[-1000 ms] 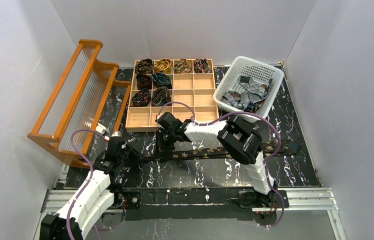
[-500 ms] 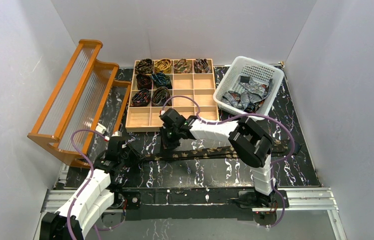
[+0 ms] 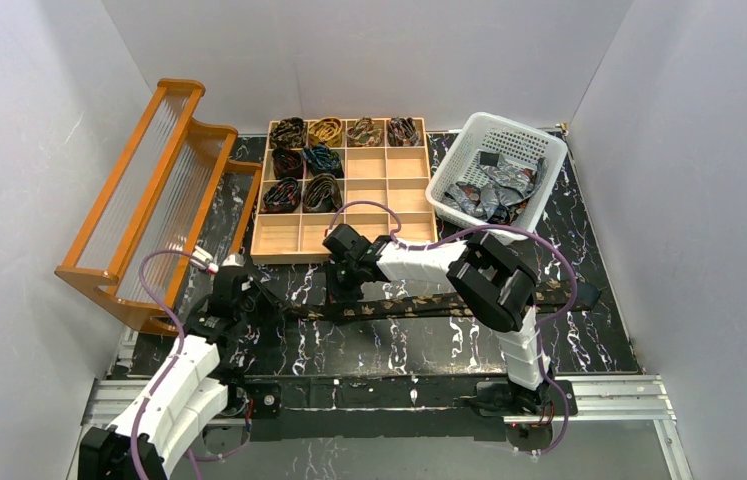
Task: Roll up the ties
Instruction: Roll the tie at the center of the board.
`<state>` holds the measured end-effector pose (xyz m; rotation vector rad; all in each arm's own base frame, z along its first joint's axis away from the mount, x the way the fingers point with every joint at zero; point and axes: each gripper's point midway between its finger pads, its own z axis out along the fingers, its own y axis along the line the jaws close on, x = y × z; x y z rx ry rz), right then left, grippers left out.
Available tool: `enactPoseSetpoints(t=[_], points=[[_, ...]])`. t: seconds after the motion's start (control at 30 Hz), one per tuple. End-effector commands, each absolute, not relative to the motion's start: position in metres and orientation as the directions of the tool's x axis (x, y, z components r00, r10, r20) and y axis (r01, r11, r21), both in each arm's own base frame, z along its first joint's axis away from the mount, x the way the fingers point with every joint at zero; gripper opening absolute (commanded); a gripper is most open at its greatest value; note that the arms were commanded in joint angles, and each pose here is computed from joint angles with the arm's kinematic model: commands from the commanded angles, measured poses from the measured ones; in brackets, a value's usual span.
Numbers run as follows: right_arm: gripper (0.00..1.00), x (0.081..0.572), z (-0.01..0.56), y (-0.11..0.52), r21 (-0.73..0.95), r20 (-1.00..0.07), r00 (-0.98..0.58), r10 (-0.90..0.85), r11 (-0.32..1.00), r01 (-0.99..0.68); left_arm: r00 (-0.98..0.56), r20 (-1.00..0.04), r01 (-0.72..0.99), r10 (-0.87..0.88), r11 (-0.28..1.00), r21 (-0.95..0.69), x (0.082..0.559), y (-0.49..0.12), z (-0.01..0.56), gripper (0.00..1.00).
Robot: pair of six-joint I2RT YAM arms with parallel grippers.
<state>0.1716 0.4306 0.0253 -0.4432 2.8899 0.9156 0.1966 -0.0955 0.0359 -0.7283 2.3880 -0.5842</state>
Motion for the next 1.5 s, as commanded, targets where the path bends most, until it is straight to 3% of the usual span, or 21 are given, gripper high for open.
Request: enactPoseSetpoints(t=[0.0,0.3,0.6,0.9,1.17,1.47], points=[[0.01,0.172,-0.018,0.402,0.411,-0.114,-0.965,-0.235,0.873,-0.261,-0.673,-0.459,-0.271,-0.579,0.771,-0.576,0.213,-0.101,0.073,0.0],[0.01,0.177,-0.014,0.412,0.438,-0.121,-0.967,-0.223,0.863,-0.254,-0.731,-0.461,-0.151,-0.503,0.778,-0.61,0.215,-0.124,0.097,0.0],[0.01,0.183,-0.02,0.411,0.447,-0.099,-0.977,-0.19,0.869,-0.214,-0.783,-0.42,-0.003,-0.458,0.679,-0.734,0.217,-0.174,0.127,0.0],[0.01,0.187,-0.013,0.416,0.499,-0.097,-0.981,-0.168,0.845,-0.194,-0.794,-0.418,0.008,-0.442,0.68,-0.733,0.219,-0.206,0.116,0.0],[0.02,0.19,0.055,0.431,0.725,-0.171,-0.974,-0.147,0.651,-0.225,-0.735,-0.455,-0.032,-0.503,0.695,-0.718,0.229,-0.194,0.112,0.0],[0.08,0.201,0.08,0.399,0.717,-0.222,-0.974,-0.051,0.668,-0.198,-0.757,-0.466,-0.034,-0.458,0.74,-0.672,0.226,-0.19,0.099,0.0]])
